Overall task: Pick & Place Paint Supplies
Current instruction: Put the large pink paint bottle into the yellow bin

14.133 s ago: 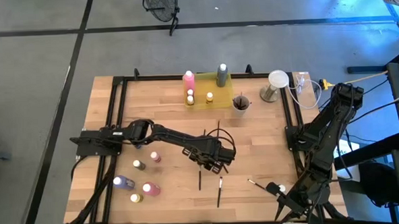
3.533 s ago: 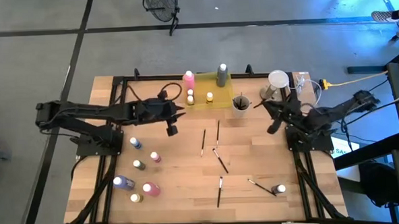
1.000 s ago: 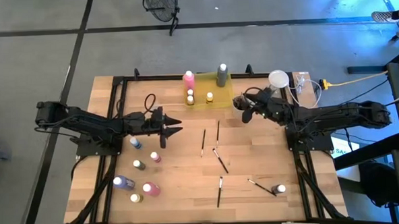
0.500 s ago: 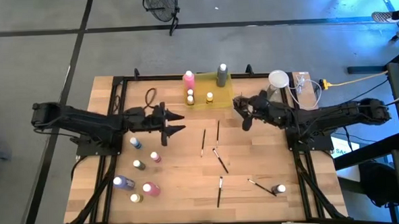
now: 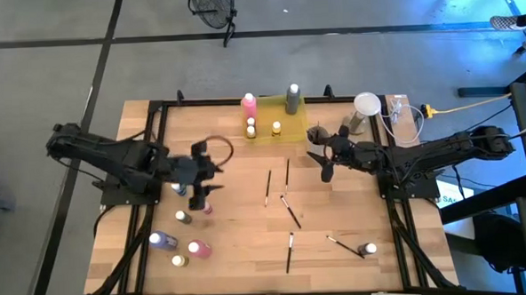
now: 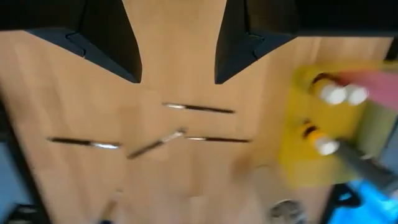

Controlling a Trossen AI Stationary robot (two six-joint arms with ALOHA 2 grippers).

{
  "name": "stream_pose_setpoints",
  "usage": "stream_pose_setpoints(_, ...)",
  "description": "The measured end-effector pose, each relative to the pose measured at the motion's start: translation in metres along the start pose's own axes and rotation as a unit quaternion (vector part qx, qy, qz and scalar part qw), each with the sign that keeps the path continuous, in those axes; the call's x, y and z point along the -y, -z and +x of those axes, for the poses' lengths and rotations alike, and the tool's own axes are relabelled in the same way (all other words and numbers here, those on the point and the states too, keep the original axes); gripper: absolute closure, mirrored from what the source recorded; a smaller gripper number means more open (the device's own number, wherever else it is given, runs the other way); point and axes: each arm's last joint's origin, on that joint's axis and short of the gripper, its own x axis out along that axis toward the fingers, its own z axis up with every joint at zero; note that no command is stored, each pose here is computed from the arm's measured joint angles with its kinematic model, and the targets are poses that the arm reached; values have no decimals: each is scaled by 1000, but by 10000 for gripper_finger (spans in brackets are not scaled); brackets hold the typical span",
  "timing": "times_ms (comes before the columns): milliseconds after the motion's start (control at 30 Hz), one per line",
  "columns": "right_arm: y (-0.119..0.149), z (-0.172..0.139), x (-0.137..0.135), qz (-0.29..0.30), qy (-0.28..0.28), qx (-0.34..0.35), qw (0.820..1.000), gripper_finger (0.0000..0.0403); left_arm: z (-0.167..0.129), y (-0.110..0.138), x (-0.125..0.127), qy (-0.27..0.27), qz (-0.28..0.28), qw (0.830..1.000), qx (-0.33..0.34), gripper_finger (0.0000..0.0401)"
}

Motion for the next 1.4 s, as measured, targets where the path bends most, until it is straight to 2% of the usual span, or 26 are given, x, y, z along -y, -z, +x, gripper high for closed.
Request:
stream_pose_setpoints(100,1,-1,-2,-4,-6,-3,1000,157,-9,-1,18,34,22,999,5,203)
stream_pose_setpoints(200,1,-2,-4,-5,-21,-3,1000,157,-16,5,35,65,8,998,-1,203)
stream_pose_setpoints(333,1,-3,-6,-6,-28,-3,1000,157,-25,15,52,95,-69,993,-27,203)
stream_pose_setpoints(533,0,-3,-7,-3,-30,3,1000,158,-33,27,80,126,-167,976,-67,203)
stream_pose_setpoints(600,-1,-3,-7,5,-30,7,1000,158,-31,30,87,124,-221,964,-83,203)
stream_pose_setpoints(733,-4,-3,-8,14,-37,21,999,158,-25,34,98,116,-356,917,-134,203)
stream_pose_setpoints(833,-7,-3,-8,20,-48,33,998,158,-18,38,105,113,-397,891,-188,203)
stream_pose_setpoints(933,-8,-3,-9,23,-61,40,997,158,-12,41,111,114,-406,876,-233,203)
stream_pose_setpoints(1000,-10,-4,-10,26,-71,46,996,158,-7,43,114,115,-392,876,-256,204)
stream_pose_setpoints(1200,-11,-4,-12,29,-81,50,995,158,0,45,118,133,-294,910,-260,213)
stream_pose_setpoints(1400,-12,-7,-16,30,-93,56,994,158,3,50,115,108,-243,928,-262,223)
